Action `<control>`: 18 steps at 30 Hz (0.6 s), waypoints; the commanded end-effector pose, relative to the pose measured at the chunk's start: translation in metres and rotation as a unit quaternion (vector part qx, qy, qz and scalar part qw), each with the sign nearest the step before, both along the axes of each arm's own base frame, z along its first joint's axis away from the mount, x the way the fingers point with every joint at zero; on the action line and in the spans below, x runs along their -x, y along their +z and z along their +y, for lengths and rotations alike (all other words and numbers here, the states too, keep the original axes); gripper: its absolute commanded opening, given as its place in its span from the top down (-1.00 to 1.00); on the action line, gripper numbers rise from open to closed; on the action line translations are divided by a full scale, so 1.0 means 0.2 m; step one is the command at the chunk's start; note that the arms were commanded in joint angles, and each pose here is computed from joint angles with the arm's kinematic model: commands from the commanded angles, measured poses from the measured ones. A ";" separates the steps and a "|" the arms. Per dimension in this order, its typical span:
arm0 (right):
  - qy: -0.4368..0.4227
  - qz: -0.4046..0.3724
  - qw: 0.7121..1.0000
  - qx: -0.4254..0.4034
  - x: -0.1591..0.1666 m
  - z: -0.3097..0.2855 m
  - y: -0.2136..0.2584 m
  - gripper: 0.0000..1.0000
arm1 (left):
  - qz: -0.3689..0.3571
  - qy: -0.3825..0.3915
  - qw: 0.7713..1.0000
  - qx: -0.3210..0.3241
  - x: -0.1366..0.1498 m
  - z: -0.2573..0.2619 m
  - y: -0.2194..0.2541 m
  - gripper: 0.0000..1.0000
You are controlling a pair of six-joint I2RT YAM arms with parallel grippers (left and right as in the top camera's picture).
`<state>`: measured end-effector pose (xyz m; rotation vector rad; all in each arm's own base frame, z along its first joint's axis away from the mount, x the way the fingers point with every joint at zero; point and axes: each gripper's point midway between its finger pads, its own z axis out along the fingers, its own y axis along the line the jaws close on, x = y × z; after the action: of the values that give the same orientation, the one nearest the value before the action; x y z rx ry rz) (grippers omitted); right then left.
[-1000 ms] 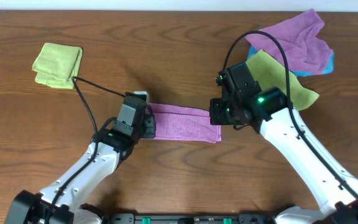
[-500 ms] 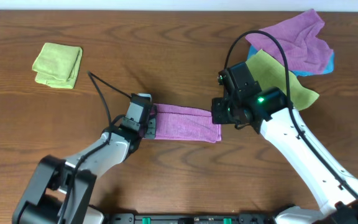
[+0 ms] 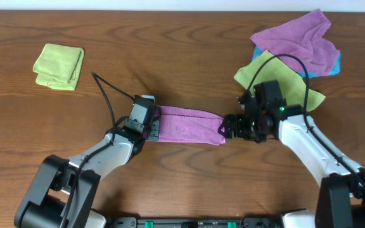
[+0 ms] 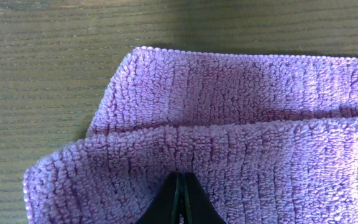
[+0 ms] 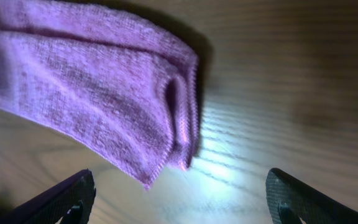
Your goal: Fold the cloth
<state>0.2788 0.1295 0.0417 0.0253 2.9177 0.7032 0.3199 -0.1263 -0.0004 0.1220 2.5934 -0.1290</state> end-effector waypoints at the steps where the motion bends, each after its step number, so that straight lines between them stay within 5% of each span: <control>1: 0.023 0.003 0.999 -0.046 0.04 0.07 -0.02 -0.72 | 0.015 0.004 1.000 -0.003 0.01 0.00 -0.04 0.89; 13: 0.009 0.053 0.995 -0.083 0.01 0.13 -0.24 -0.38 | 0.016 0.004 1.000 -0.003 0.02 0.00 -0.04 0.89; 15: 0.008 0.052 0.995 -0.083 0.00 0.13 -0.25 -0.07 | 0.019 0.001 1.000 0.002 0.02 -0.01 -0.04 0.89; 18: 0.003 0.044 0.995 -0.086 -0.03 0.14 -0.24 0.66 | 0.022 0.001 1.000 0.011 0.03 -0.02 -0.04 0.89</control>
<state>0.2886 0.1605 0.0030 0.0312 2.9009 0.9968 0.3193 -0.1275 -0.0006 0.1222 2.5966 -0.1398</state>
